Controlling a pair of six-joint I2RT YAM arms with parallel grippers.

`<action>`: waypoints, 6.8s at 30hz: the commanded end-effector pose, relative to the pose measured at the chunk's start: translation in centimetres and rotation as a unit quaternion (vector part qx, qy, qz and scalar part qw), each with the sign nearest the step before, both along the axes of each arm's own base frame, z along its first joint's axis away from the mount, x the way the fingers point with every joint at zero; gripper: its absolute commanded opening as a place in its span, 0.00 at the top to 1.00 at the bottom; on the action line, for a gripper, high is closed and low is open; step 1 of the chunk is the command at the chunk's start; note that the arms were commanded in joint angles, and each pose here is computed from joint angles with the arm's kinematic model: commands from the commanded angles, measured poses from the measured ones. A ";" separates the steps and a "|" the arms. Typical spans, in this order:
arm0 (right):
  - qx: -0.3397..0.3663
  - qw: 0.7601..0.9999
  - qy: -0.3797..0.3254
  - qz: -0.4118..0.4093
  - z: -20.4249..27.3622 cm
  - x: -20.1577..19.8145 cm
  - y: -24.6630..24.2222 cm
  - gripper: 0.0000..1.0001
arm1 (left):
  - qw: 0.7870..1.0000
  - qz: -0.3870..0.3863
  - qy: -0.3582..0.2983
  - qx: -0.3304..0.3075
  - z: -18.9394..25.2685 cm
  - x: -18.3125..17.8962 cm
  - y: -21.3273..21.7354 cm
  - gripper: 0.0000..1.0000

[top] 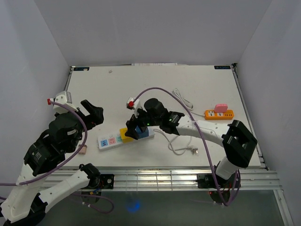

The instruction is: Insert the plug

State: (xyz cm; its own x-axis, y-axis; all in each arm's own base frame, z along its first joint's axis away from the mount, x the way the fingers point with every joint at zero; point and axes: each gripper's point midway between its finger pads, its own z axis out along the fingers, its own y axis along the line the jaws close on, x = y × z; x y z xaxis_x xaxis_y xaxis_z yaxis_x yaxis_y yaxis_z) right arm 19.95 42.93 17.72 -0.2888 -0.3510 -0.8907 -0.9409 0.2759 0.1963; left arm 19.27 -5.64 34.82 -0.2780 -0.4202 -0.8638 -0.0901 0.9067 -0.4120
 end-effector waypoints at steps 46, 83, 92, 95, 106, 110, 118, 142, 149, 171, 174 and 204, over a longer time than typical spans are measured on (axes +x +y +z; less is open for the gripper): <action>0.009 0.983 -0.032 0.181 -8.3 -2.7 20.0 0.10 | 0.985 -0.071 -0.158 -0.010 8.7 -3.6 2.0 0.02; 0.000 0.972 -0.094 0.216 -11.5 -7.1 26.4 0.08 | 0.987 -0.037 -0.158 0.016 8.8 -5.0 5.1 0.02; -0.011 0.975 -0.112 0.191 -12.1 -7.1 27.3 0.03 | 0.986 -0.035 -0.161 0.010 8.8 -5.1 5.5 0.02; -0.013 0.975 -0.122 0.187 -12.3 -7.2 27.3 0.07 | 0.986 -0.034 -0.160 0.011 8.7 -5.0 5.5 0.02; -0.005 0.972 -0.148 0.185 -12.2 -7.4 27.2 0.67 | 0.986 -0.033 -0.160 0.010 8.6 -5.1 5.6 0.02; -0.002 0.970 -0.154 0.185 -11.8 -7.4 26.5 0.85 | 0.987 -0.036 -0.157 0.011 8.4 -5.0 5.4 0.02; 0.019 0.971 -0.153 0.180 -9.1 -6.2 24.8 0.66 | 0.989 -0.030 -0.148 0.009 8.2 -5.0 5.6 0.02; 0.115 0.973 -0.170 -0.108 7.0 -0.1 2.8 0.48 | 0.997 -0.072 -0.019 -0.012 -2.7 -0.8 -2.8 0.02; 0.106 0.963 -0.181 -0.172 7.5 -0.8 -5.1 0.44 | 0.986 -0.142 -0.031 -0.086 -5.3 0.4 -8.5 0.02; 0.122 0.937 -0.165 -0.284 6.5 0.6 -10.5 0.31 | 0.838 0.487 0.196 -0.152 -22.1 7.0 12.9 0.03; 0.123 0.939 -0.159 -0.279 6.4 0.5 -10.2 0.31 | 0.816 0.510 0.214 -0.170 -24.5 6.2 15.4 0.06; 0.139 0.904 -0.063 -0.399 2.4 8.0 -18.3 0.17 | 0.690 0.657 0.276 -0.130 -23.5 2.1 23.0 0.10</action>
State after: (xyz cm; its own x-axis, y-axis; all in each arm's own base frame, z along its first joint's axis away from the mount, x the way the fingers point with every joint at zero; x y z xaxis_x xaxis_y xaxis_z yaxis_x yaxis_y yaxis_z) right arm 27.87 24.47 18.52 -0.2555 0.0713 -0.9642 -0.4709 0.8618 0.1885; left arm 22.64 15.75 10.32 0.1556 -0.8134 -0.5605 -0.9853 -0.0872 -0.1469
